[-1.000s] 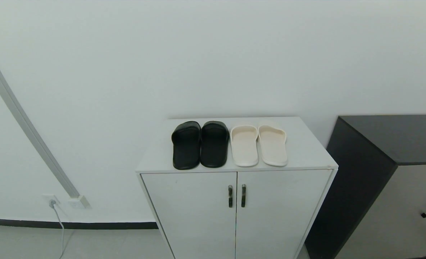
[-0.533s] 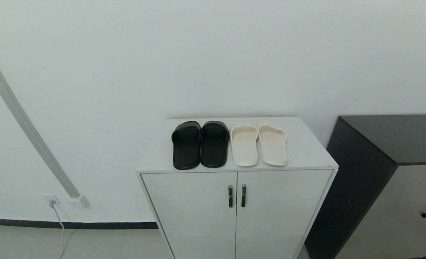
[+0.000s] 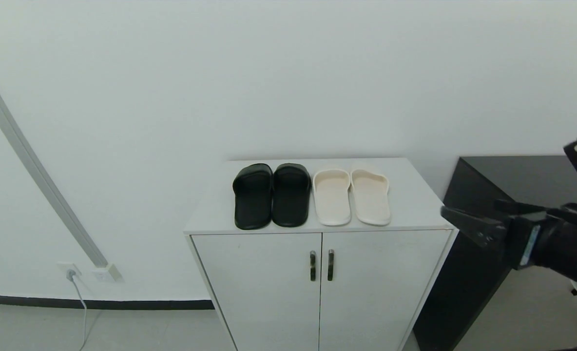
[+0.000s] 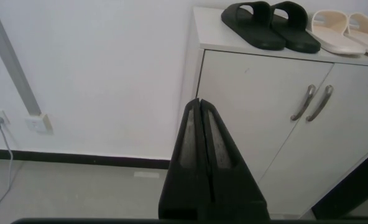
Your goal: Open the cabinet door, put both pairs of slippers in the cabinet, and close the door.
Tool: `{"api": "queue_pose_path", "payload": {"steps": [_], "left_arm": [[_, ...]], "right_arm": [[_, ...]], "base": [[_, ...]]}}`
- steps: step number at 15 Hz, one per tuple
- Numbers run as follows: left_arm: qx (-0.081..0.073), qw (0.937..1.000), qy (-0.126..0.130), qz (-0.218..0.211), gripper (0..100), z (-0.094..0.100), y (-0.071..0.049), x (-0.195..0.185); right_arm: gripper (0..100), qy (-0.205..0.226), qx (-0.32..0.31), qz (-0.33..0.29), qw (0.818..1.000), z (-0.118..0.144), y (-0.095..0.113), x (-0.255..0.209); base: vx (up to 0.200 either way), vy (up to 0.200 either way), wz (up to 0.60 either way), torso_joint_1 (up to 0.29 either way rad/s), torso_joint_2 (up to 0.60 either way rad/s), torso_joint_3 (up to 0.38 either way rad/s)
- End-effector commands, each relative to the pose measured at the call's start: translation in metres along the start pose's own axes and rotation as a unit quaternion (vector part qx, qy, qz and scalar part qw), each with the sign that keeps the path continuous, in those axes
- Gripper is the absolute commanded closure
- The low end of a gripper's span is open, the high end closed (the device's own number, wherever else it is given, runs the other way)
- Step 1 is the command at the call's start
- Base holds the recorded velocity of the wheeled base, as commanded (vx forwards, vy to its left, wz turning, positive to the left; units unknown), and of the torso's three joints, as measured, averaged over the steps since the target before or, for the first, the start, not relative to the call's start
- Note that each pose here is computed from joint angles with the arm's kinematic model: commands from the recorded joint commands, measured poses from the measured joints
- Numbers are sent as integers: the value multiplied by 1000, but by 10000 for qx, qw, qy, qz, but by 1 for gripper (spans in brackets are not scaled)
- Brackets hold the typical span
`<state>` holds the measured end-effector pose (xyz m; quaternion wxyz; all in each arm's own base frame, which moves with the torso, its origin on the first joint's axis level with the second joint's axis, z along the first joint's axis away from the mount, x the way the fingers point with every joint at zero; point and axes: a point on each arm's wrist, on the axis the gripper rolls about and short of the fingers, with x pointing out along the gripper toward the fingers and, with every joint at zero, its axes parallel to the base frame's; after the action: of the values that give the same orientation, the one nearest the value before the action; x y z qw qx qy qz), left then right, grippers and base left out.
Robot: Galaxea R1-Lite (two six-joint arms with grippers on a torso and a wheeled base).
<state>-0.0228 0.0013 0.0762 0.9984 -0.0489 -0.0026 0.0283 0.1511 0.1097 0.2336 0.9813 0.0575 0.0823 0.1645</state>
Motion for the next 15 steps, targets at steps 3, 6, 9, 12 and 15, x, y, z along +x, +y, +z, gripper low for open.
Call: {"api": "queue_pose_path", "payload": {"steps": [3,6,9,12,15], "left_arm": [[-2,10000,-4,-1,100,0,0,0],[-9,10000,-4,-1,100,0,0,0],[-2,10000,-4,-1,100,0,0,0],[-9,10000,-4,-1,100,0,0,0],[-9,10000,-4,-1,100,0,0,0]], "right_arm": [[0,312,-25,-178,9994,-1,47,77],[0,230,206,-588,9978,-3,71,121],[0,229,157,-896,9956,-14,84,156],[0,256,115,-1128,9932,-25,88,184],[0,320,62,-1342,9904,-38,83,212]], "base": [[0,0,0,0,0,0],[0,0,0,0,0,0],[0,0,0,0,0,0],[0,0,0,0,0,0],[0,0,0,0,0,0]]}}
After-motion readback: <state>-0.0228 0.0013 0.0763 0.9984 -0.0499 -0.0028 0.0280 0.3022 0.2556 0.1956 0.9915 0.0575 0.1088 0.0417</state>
